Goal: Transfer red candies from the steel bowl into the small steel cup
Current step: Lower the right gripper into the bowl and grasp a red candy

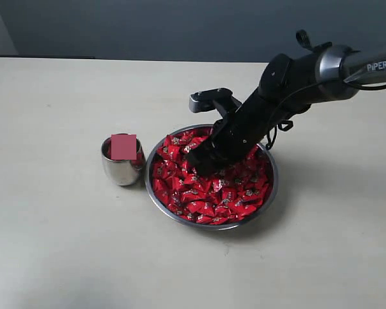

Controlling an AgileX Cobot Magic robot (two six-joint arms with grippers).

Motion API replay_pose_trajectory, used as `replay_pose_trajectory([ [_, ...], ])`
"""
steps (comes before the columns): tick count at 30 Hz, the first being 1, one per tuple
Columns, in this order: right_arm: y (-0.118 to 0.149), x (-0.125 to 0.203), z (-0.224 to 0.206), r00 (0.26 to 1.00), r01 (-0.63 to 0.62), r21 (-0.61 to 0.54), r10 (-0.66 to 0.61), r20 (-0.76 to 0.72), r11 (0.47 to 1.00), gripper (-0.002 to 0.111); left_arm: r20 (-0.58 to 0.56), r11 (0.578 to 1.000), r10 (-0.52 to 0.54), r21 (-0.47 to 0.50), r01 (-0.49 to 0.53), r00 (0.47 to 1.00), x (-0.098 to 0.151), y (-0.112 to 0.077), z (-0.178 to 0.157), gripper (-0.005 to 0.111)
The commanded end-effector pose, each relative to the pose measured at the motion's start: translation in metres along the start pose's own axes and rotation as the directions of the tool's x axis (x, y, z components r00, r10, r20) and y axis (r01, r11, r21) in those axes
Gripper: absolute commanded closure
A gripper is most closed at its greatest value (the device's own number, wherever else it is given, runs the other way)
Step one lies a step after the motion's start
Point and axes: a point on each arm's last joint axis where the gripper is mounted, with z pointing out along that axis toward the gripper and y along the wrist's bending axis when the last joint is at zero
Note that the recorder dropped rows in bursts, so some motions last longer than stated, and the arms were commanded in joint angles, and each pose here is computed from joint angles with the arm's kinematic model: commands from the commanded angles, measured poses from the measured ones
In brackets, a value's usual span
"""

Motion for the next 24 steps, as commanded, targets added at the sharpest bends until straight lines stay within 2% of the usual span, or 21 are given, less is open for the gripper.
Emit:
replay_pose_trajectory([
  [1, 0.0013, -0.0006, -0.0018, 1.000, 0.005, -0.007, -0.005, -0.007, 1.000, 0.076, 0.002, 1.000, -0.003, 0.000, 0.003, 1.000, 0.0009, -0.0001, 0.0000, 0.106],
  [24, 0.0073, 0.0021, 0.0044, 0.999, 0.011, -0.029, -0.012, -0.036, 1.000, 0.076, 0.002, 1.000, -0.003, 0.000, 0.003, 1.000, 0.0009, -0.0001, 0.0000, 0.106],
])
